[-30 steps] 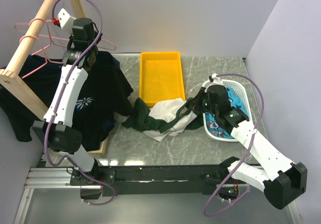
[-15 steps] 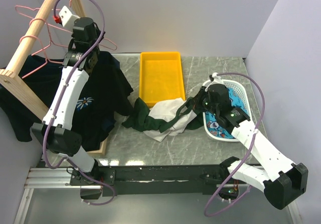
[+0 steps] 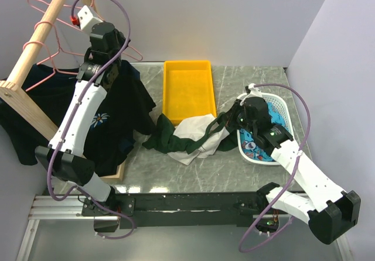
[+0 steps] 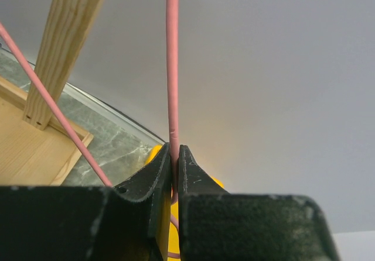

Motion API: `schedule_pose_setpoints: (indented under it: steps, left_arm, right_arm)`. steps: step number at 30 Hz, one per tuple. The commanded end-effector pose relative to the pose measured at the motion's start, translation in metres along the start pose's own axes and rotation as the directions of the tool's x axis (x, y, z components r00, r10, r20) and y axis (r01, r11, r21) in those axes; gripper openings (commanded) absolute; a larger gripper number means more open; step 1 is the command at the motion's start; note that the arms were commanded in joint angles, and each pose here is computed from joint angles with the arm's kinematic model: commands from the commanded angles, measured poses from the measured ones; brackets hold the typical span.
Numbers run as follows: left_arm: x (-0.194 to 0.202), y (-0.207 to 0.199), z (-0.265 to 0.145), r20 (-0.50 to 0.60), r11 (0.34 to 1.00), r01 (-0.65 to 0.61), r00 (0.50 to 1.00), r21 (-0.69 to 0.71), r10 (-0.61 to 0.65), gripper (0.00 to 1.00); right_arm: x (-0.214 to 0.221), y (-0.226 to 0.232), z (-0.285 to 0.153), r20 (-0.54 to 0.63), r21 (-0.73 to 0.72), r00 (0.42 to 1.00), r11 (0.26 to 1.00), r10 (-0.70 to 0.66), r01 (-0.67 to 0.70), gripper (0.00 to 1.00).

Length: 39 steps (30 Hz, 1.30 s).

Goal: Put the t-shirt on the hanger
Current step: Pick up the hanger from the clothesline.

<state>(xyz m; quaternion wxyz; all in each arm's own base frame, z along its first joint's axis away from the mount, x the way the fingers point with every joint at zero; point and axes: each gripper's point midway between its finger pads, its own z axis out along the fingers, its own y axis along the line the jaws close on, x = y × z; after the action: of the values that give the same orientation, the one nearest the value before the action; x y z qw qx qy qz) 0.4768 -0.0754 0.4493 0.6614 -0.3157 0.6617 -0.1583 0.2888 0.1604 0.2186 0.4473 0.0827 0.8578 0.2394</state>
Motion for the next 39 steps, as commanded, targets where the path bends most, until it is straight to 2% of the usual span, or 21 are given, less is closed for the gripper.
schedule_pose_setpoints:
  steps: [1,6,14,20,24,29,31,32,34,35,36,38,39]
  left_arm:
    - [-0.021,-0.019,-0.017,0.051,0.998,-0.009,0.999,0.064,0.005,0.01]
    - [-0.015,-0.026,-0.026,0.028,0.995,-0.007,1.0,0.095,0.005,0.01]
    - [0.002,-0.052,-0.057,-0.049,0.973,0.086,0.996,0.216,-0.077,0.01]
    - [0.04,-0.087,-0.092,-0.172,0.929,0.102,0.984,0.356,-0.042,0.01]
    - [0.072,-0.106,-0.126,-0.282,0.88,0.138,0.959,0.454,-0.005,0.01]
    - [0.109,-0.118,-0.178,-0.41,0.812,0.17,0.907,0.559,0.092,0.01]
    - [0.115,-0.122,-0.21,-0.45,0.761,0.197,0.883,0.619,0.137,0.01]
    - [0.133,-0.116,-0.225,-0.493,0.739,0.21,0.85,0.64,0.186,0.01]
    - [0.139,-0.112,-0.261,-0.539,0.682,0.254,0.806,0.686,0.243,0.01]
    - [0.157,-0.103,-0.282,-0.585,0.648,0.282,0.748,0.708,0.313,0.01]
    - [0.152,-0.098,-0.304,-0.591,0.62,0.298,0.731,0.726,0.341,0.01]
    - [0.17,-0.07,-0.326,-0.623,0.621,0.301,0.673,0.723,0.399,0.01]
    - [0.159,-0.061,-0.352,-0.628,0.564,0.352,0.65,0.747,0.427,0.01]
  right_arm:
    - [-0.025,0.012,-0.013,0.079,-0.039,0.997,0.999,0.003,0.0,0.07]
    - [-0.025,0.012,-0.015,0.081,-0.039,0.997,0.999,0.005,-0.002,0.08]
    - [-0.027,0.011,-0.017,0.093,-0.032,0.996,0.999,0.006,-0.003,0.08]
    - [-0.024,0.003,-0.016,0.093,-0.002,0.996,1.0,-0.003,0.004,0.07]
    - [-0.022,0.001,-0.016,0.092,0.005,0.996,1.0,-0.008,0.007,0.07]
    - [-0.022,-0.001,-0.015,0.09,0.014,0.996,1.0,-0.022,0.021,0.07]
    - [-0.02,-0.003,-0.013,0.087,0.021,0.996,1.0,-0.025,0.023,0.07]
    - [-0.02,-0.004,-0.013,0.085,0.025,0.996,0.999,-0.032,0.03,0.06]
    - [-0.018,-0.007,-0.012,0.082,0.031,0.996,0.999,-0.038,0.036,0.05]
    - [-0.017,-0.008,-0.012,0.083,0.034,0.996,0.999,-0.045,0.042,0.05]
    - [-0.017,-0.009,-0.012,0.084,0.036,0.995,0.998,-0.048,0.045,0.05]
    - [-0.015,-0.01,-0.012,0.081,0.037,0.994,0.997,-0.068,0.065,0.04]
    - [-0.015,-0.011,-0.012,0.082,0.037,0.994,0.997,-0.074,0.072,0.04]
